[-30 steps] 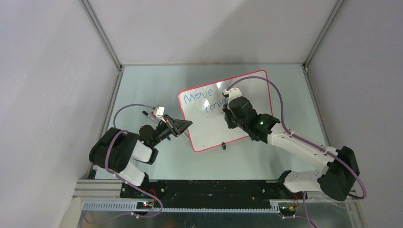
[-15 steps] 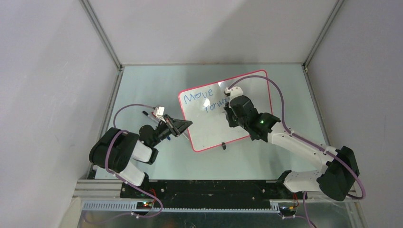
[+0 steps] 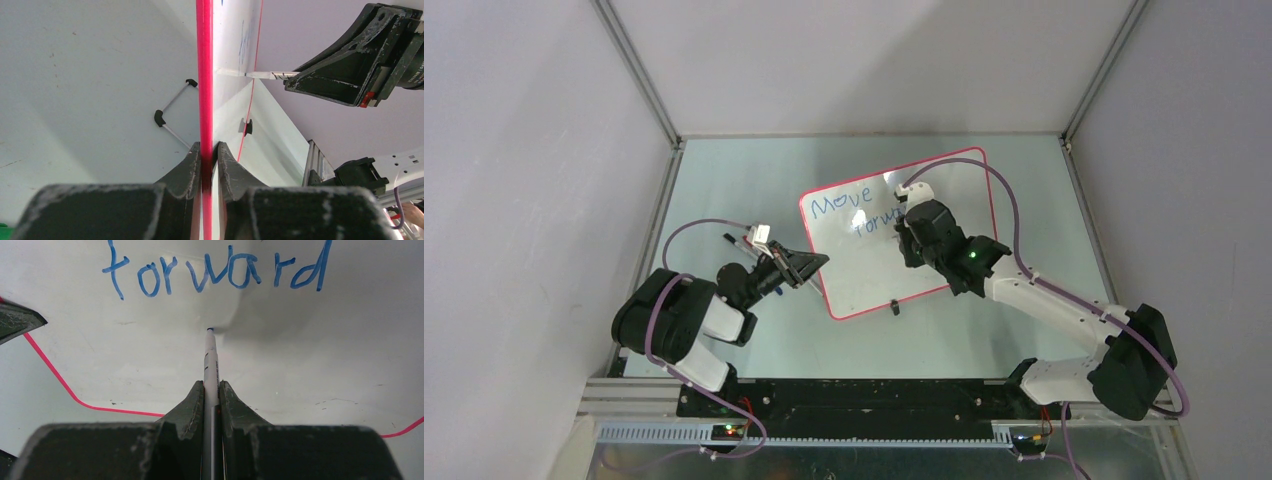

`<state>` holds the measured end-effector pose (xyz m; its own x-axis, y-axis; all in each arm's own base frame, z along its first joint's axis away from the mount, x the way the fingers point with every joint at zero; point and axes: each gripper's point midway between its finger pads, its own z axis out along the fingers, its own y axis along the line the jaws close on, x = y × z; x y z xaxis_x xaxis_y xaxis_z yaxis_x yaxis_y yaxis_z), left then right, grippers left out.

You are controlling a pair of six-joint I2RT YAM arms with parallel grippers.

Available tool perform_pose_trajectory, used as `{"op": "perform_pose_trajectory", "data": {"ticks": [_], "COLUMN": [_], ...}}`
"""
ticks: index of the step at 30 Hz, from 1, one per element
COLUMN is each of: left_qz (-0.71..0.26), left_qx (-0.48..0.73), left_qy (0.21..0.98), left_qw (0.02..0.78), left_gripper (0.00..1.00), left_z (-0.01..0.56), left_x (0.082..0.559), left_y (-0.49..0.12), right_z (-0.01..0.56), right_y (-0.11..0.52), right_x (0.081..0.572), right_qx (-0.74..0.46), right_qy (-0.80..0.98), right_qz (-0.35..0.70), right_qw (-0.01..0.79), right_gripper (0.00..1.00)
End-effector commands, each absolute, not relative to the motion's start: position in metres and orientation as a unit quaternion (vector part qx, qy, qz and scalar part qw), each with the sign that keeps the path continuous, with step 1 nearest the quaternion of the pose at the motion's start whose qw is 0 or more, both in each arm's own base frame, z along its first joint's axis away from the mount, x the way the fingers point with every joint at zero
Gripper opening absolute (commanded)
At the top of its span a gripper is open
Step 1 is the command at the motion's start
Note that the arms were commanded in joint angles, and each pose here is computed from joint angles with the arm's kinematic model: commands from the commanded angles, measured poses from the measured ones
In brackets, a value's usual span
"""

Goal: Write a sentence on the whiteboard

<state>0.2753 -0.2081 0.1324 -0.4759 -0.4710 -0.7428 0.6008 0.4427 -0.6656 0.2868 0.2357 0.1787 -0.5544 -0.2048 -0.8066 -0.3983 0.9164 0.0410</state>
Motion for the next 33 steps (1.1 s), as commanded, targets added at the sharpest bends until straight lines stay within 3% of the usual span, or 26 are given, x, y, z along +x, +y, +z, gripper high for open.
{"op": "perform_pose_trajectory", "data": {"ticks": [1, 33], "left_qz": [-0.517, -0.516], "left_qx": [0.072, 0.073], "left_qy": [0.662, 0.662], "left_qw": [0.538, 0.539], "left_gripper": [0.0, 0.0], "left_z": [0.143, 0.144], "left_x": [0.28, 0.278], "left_y": [-0.211, -0.21], "right_z": [0.193, 0.174], "right_y": [0.238, 0.228], "right_x": [0.292, 0.269], "right_qx": [-0.158, -0.165], "right_qy": [0.871, 0.883], "right_qz": [0.114, 0.1], "right_qw": [0.45, 0.427], "right_gripper": [0.0, 0.0]}}
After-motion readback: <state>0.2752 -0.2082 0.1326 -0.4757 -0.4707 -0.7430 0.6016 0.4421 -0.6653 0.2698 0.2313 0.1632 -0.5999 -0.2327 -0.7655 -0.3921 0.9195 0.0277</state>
